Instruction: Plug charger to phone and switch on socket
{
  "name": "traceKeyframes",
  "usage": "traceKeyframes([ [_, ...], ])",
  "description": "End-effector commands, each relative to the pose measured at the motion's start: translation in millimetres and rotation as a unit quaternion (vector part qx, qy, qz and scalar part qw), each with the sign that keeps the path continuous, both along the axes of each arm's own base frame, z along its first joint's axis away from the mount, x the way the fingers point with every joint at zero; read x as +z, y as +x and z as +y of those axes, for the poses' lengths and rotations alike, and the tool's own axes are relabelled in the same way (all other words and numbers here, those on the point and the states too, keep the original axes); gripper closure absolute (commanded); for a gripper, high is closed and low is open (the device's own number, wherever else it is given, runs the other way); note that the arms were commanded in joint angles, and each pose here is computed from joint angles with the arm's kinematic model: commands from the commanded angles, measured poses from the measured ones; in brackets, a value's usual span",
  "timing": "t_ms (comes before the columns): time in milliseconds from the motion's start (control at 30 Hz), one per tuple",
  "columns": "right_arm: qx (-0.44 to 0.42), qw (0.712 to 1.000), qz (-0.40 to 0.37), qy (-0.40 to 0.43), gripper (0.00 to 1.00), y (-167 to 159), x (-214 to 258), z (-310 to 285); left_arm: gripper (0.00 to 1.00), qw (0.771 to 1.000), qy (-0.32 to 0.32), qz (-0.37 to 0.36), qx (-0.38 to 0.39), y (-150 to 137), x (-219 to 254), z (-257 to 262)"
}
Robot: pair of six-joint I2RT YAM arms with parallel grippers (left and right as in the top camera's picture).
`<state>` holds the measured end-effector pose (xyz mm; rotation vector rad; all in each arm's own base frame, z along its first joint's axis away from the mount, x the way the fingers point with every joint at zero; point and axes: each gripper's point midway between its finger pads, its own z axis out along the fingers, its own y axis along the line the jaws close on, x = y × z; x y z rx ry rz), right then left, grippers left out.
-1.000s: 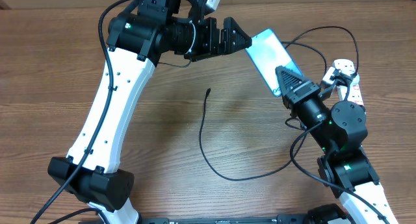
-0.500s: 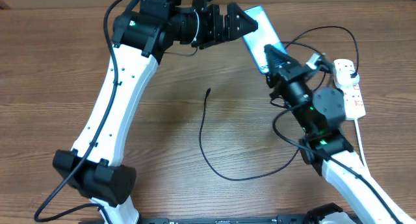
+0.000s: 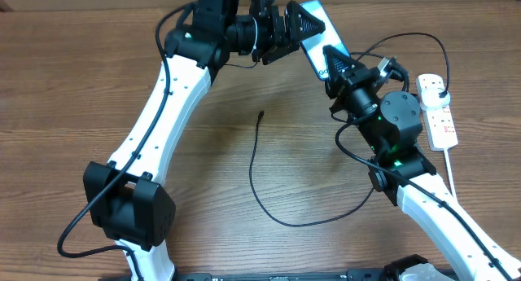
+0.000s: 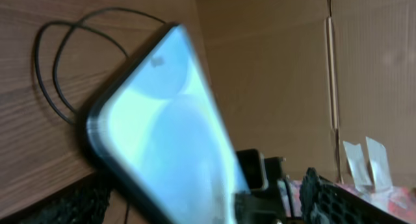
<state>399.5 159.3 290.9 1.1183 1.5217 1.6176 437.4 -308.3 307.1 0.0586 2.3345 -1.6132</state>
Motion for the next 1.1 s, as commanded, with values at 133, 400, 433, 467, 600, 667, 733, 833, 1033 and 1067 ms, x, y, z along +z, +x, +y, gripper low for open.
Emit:
traceKeyframes([
  [133,-0.006,1.0,0.009,-0.004,0.96,0,6,-1,0.09,0.997,-0.044,0.068,0.013,4,-12,-10],
  [400,-0.008,1.0,0.013,-0.004,0.96,1,3,-2,0.14,0.994,-0.05,0.095,0.019,0,-30,-21],
  [433,-0.008,1.0,0.015,-0.005,0.96,2,2,-1,0.15,0.994,-0.053,0.094,0.017,-1,-30,-23],
  [467,-0.008,1.0,0.017,-0.006,0.96,2,0,-1,0.15,0.994,-0.058,0.094,0.016,-2,-28,-26],
  [600,-0.007,1.0,0.028,-0.007,0.96,5,-8,0,0.25,0.993,-0.072,0.091,0.014,-2,-21,-32],
  [667,-0.006,0.999,0.031,-0.007,0.96,6,-10,1,0.28,0.993,-0.077,0.091,0.016,-1,-18,-33],
  [733,-0.007,0.999,0.031,-0.007,0.96,6,-10,1,0.34,0.993,-0.077,0.091,0.018,0,-18,-33],
  [833,-0.007,0.999,0.031,-0.007,0.96,6,-10,1,0.49,0.993,-0.076,0.092,0.019,0,-19,-32],
  [1033,-0.007,0.999,0.031,-0.007,0.96,6,-10,1,0.61,0.993,-0.076,0.092,0.019,0,-19,-32],
  [1067,-0.006,0.999,0.031,-0.007,0.96,6,-10,1,0.63,0.993,-0.076,0.092,0.019,0,-19,-32],
])
